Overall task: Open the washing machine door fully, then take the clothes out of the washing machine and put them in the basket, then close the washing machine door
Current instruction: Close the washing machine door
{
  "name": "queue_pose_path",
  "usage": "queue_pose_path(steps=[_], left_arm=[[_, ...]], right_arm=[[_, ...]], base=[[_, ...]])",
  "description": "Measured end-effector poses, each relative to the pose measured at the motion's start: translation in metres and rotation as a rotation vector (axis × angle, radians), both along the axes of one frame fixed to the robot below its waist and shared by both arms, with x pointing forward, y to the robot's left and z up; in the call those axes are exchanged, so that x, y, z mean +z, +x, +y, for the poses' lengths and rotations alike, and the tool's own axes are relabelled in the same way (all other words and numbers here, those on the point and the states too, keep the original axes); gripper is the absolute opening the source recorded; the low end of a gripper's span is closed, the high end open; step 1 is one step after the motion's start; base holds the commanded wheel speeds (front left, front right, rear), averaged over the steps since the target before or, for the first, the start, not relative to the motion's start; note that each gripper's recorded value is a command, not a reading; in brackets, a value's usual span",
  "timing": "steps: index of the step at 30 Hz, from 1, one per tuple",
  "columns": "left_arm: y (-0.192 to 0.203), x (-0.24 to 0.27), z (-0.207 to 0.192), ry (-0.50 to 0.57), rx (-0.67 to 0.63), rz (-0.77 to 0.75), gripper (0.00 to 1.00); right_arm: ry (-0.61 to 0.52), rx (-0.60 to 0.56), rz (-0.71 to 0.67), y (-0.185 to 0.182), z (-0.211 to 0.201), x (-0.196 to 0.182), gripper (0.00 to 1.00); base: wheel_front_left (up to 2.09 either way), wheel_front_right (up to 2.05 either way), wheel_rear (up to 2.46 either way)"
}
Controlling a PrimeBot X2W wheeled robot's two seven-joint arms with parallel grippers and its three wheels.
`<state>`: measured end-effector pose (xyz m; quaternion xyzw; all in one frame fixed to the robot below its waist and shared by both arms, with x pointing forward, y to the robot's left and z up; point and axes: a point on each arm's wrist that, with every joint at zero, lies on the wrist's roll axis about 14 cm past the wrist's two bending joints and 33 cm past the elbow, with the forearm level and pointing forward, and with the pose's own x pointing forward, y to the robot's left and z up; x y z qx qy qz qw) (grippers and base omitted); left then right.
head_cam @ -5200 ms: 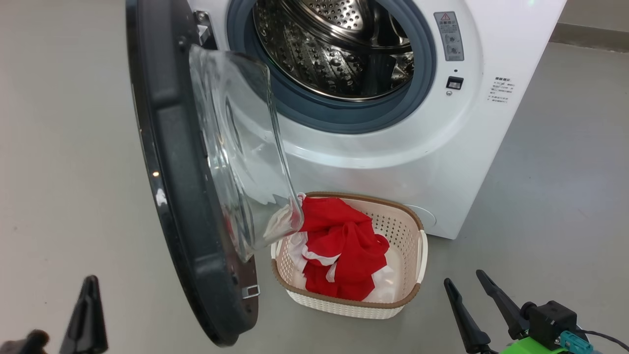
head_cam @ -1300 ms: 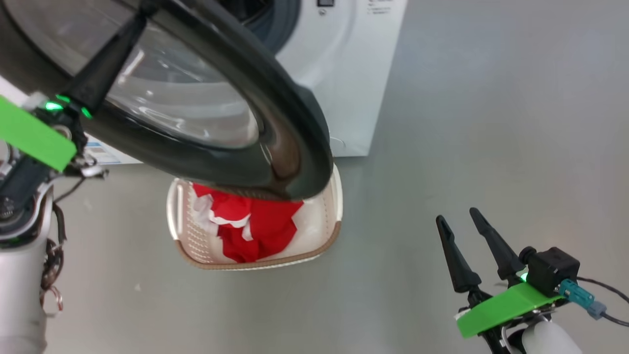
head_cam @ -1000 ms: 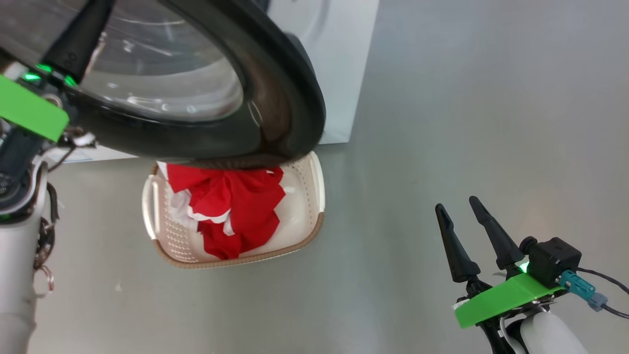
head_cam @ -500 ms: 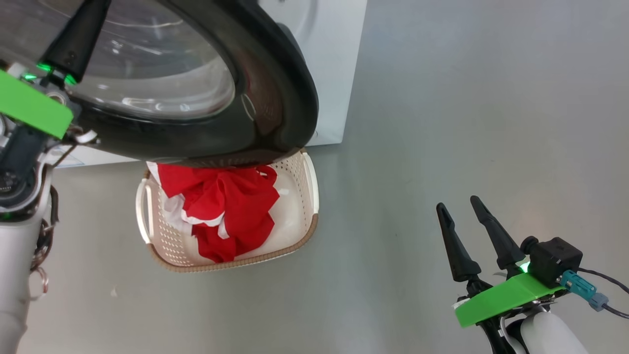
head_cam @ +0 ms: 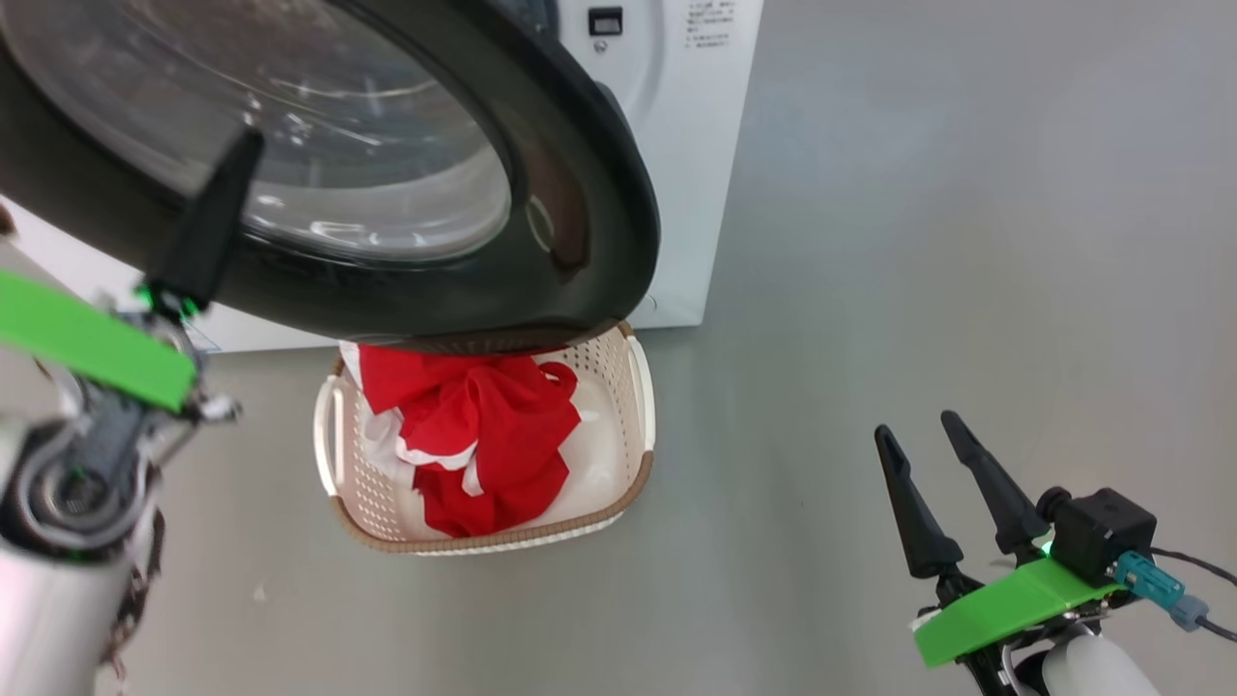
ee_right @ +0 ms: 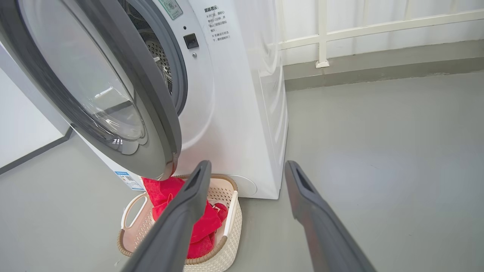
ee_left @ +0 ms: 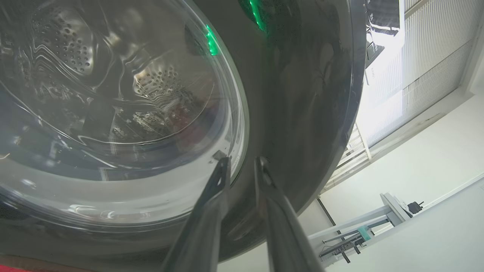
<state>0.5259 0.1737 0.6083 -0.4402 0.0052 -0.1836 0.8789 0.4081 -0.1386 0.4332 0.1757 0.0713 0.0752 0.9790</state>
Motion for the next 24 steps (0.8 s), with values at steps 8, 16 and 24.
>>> queue_pose_path(steps=[8,16,24], left_arm=[[-0.036,-0.034,0.017,-0.010,0.071,0.068,0.87],[-0.069,-0.063,0.038,-0.050,0.156,0.132,1.00],[-0.105,-0.104,0.050,-0.030,0.235,0.213,1.00]], right_arm=[[-0.005,0.018,-0.009,-0.010,0.004,0.005,1.00],[-0.012,0.029,-0.017,-0.017,0.005,0.009,1.00],[-0.018,0.019,-0.014,-0.029,0.000,0.010,1.00]], base=[[0.00,0.00,0.00],[0.00,0.00,0.00],[0.00,0.00,0.00]])
